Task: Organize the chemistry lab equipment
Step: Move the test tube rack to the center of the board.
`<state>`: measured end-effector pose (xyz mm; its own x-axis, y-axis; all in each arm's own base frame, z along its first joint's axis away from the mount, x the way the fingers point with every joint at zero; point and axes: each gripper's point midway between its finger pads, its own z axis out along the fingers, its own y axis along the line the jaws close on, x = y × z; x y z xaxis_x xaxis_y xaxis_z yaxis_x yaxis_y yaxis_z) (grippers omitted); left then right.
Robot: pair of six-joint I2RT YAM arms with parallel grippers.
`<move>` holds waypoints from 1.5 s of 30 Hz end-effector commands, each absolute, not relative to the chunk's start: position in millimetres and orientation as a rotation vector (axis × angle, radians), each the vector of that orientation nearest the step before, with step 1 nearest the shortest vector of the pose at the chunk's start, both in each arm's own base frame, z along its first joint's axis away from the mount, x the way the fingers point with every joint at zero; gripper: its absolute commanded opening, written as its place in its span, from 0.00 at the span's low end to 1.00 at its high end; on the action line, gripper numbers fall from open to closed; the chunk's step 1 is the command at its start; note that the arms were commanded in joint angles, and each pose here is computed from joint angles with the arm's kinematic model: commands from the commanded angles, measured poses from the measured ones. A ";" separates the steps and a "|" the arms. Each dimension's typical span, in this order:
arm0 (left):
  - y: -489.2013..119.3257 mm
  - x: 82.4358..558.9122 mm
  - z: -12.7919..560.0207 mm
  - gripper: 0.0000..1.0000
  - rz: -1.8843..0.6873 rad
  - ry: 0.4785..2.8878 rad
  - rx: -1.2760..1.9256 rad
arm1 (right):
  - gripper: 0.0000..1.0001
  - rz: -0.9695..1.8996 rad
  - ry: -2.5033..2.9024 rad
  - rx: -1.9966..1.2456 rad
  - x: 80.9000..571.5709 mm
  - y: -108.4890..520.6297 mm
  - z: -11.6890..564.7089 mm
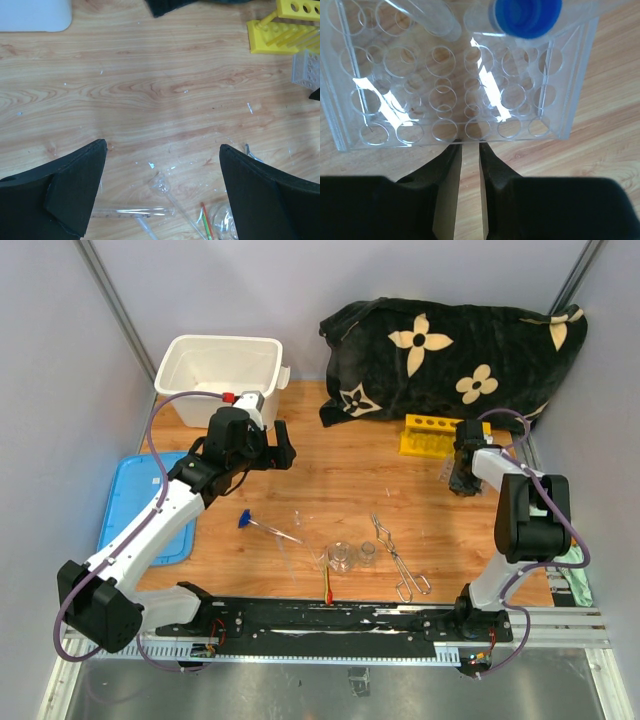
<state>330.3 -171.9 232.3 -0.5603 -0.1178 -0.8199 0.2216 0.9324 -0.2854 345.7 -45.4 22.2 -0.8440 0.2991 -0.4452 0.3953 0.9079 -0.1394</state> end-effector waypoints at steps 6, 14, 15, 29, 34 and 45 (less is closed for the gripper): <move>-169.4 335.1 238.9 0.99 -0.444 2.087 0.085 | 0.22 -0.401 2.681 0.598 304.2 -68.8 26.4; -168.7 336.8 239.1 0.99 -0.449 2.086 0.080 | 0.22 -0.465 2.652 0.649 309.5 -88.4 29.5; -168.3 336.8 238.9 0.99 -0.449 2.086 0.079 | 0.22 -0.469 2.650 0.651 312.4 -89.7 29.5; -168.9 339.3 231.3 0.99 -0.445 2.104 0.080 | 0.22 -0.519 2.622 0.654 351.9 -102.7 27.6; -169.9 341.4 229.2 0.99 -0.446 2.110 0.080 | 0.22 -0.525 2.620 0.653 357.0 -105.0 25.4; -173.0 345.4 235.8 0.99 -0.459 2.099 0.073 | 0.23 -0.411 2.580 0.666 334.4 -90.1 55.3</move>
<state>337.7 -171.6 218.5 -0.5870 -0.1112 -0.8019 0.2126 0.9346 -0.2852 350.4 -93.2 29.3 -0.8171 0.3597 -0.4506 0.4924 0.8419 -0.2208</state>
